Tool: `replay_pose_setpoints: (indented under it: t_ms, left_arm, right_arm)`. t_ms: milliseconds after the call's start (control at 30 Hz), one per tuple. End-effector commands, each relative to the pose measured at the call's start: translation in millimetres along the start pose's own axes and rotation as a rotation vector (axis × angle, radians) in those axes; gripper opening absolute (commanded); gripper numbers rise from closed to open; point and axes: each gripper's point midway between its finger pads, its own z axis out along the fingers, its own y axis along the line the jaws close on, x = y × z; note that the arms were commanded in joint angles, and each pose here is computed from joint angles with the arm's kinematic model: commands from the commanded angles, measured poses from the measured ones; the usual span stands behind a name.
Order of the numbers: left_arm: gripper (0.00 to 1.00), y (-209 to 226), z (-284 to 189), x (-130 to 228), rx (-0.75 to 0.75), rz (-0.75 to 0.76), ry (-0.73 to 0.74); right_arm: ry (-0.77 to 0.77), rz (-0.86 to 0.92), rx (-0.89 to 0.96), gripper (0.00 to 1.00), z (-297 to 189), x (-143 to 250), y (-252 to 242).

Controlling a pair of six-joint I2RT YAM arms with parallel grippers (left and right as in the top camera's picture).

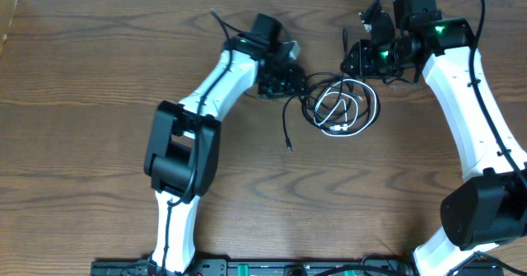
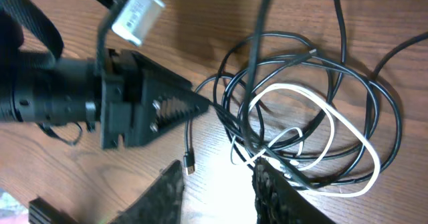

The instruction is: Untangle cables

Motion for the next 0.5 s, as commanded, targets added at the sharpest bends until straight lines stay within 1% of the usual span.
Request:
replay_pose_setpoints:
  t_ms: [0,133,233,400,467]
  left_arm:
    - [0.54,3.8,20.2,7.8,-0.024,-0.021,0.029]
    - [0.54,5.7,36.5,14.3,-0.026,-0.019,0.057]
    - [0.54,3.8,46.8,15.1,-0.022,-0.003,0.059]
    - [0.53,-5.2,53.1,19.1,-0.019,0.022,0.066]
    - [0.49,-2.0,56.2,24.9,-0.062,0.023,0.078]
  right_arm:
    - [-0.001,-0.021,0.004,0.38,-0.7,1.2,3.1]
    - [-0.002,-0.037,0.008,0.47,-0.7,1.1,2.5]
    - [-0.002,-0.051,0.008,0.56,-0.7,1.1,2.4]
    - [0.002,-0.055,0.032,0.59,-0.8,2.1,-1.8]
    - [0.006,-0.053,0.043,0.59,-0.9,3.2,-3.8]
